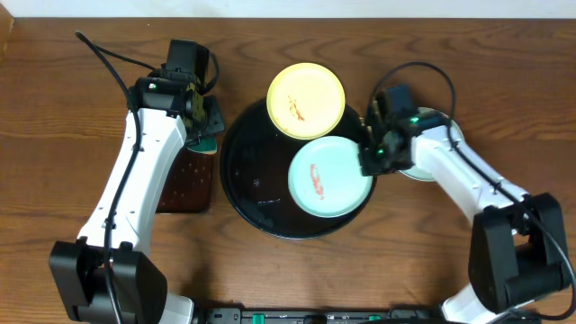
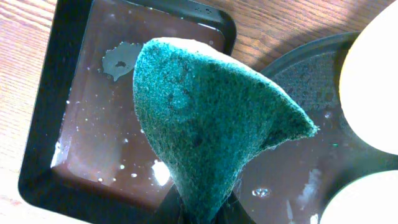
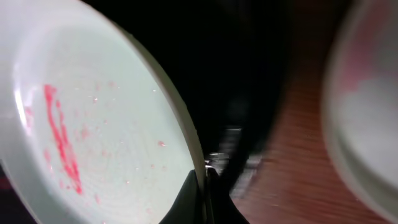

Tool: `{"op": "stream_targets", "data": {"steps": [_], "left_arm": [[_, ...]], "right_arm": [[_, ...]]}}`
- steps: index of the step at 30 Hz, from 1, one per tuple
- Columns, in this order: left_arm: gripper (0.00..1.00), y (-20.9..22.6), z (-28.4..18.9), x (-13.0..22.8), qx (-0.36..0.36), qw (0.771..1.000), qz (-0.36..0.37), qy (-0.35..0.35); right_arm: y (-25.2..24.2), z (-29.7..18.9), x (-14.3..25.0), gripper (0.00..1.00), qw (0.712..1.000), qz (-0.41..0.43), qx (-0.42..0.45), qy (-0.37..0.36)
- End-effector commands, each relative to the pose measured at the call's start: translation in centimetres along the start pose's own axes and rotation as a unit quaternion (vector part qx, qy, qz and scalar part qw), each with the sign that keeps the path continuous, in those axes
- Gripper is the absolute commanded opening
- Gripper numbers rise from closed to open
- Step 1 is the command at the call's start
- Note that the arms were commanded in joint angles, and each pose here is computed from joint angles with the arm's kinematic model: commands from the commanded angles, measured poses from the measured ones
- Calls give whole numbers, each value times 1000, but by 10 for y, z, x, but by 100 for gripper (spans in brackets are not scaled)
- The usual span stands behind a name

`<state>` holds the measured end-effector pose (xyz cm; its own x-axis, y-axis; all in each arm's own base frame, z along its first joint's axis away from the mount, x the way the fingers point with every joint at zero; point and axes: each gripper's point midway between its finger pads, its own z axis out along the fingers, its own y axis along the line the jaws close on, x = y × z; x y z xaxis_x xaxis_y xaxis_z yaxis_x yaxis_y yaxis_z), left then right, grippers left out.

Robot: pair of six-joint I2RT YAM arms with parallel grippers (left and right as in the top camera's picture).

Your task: Clean dirty plates on tray and stack at the side

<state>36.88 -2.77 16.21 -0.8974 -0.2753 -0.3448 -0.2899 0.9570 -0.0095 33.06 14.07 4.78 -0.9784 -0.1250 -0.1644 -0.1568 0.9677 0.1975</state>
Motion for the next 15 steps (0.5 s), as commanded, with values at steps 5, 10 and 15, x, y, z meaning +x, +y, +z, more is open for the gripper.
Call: {"op": "stream_targets", "data": {"steps": [5,10,15], "left_arm": [[7,3,-1,-2,-5,1000,-11,-4],[8,1,-1,-2,-2,1000,-10,-2],[7,1,-1,-1,-1,1000,-10,-2]], "right_arm": [[54,5,2,1,996,86,-26,-5],[67,26,18,2,996,83,-18,27],[62,28,13,29,997,77,-10,18]]}}
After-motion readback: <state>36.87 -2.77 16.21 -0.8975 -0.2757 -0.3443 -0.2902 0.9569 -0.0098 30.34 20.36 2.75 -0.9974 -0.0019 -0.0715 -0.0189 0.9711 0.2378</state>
